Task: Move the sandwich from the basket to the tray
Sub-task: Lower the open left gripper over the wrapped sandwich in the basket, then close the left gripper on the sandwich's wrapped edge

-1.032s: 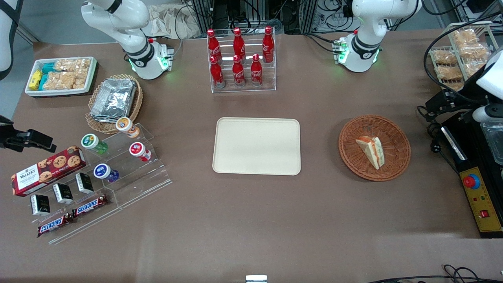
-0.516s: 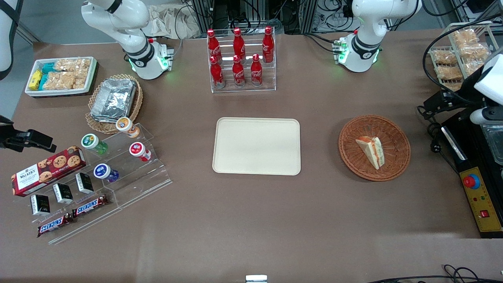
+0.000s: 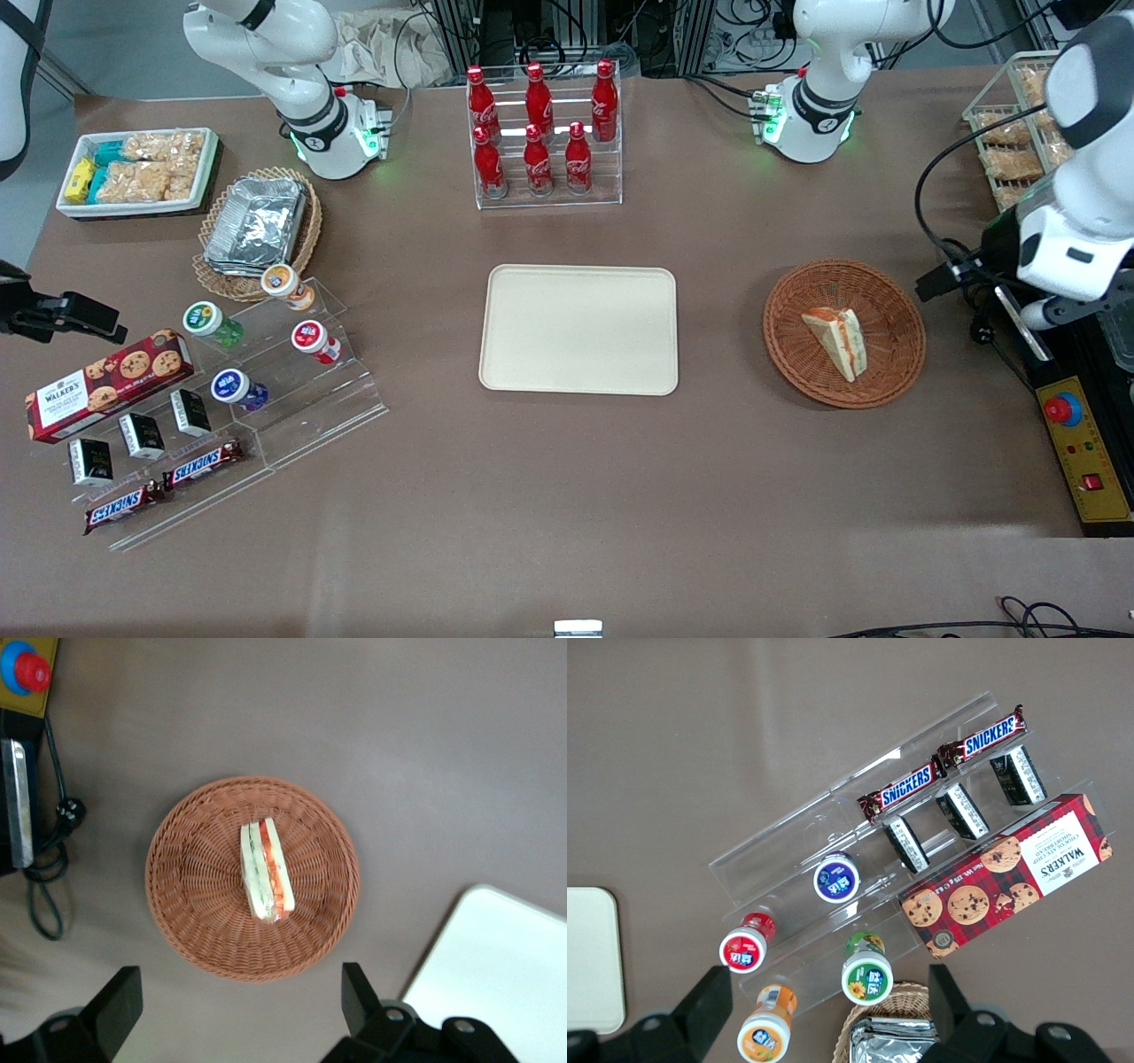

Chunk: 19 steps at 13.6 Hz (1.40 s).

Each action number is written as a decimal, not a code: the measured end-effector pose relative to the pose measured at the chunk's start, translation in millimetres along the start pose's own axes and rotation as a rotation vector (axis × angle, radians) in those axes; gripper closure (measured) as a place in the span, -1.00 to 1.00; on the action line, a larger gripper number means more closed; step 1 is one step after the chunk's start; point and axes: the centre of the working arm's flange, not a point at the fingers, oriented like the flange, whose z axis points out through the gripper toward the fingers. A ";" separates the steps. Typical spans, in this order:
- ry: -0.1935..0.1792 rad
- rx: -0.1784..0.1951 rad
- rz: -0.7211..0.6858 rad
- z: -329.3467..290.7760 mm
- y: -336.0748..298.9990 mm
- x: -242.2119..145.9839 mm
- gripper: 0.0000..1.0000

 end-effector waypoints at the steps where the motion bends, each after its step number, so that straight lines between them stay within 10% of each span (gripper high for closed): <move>1: 0.022 -0.002 -0.040 21.3 -3.0 -5.0 -1.00; 19: 0.070 -0.032 -0.245 260.1 -19.6 -65.7 -1.00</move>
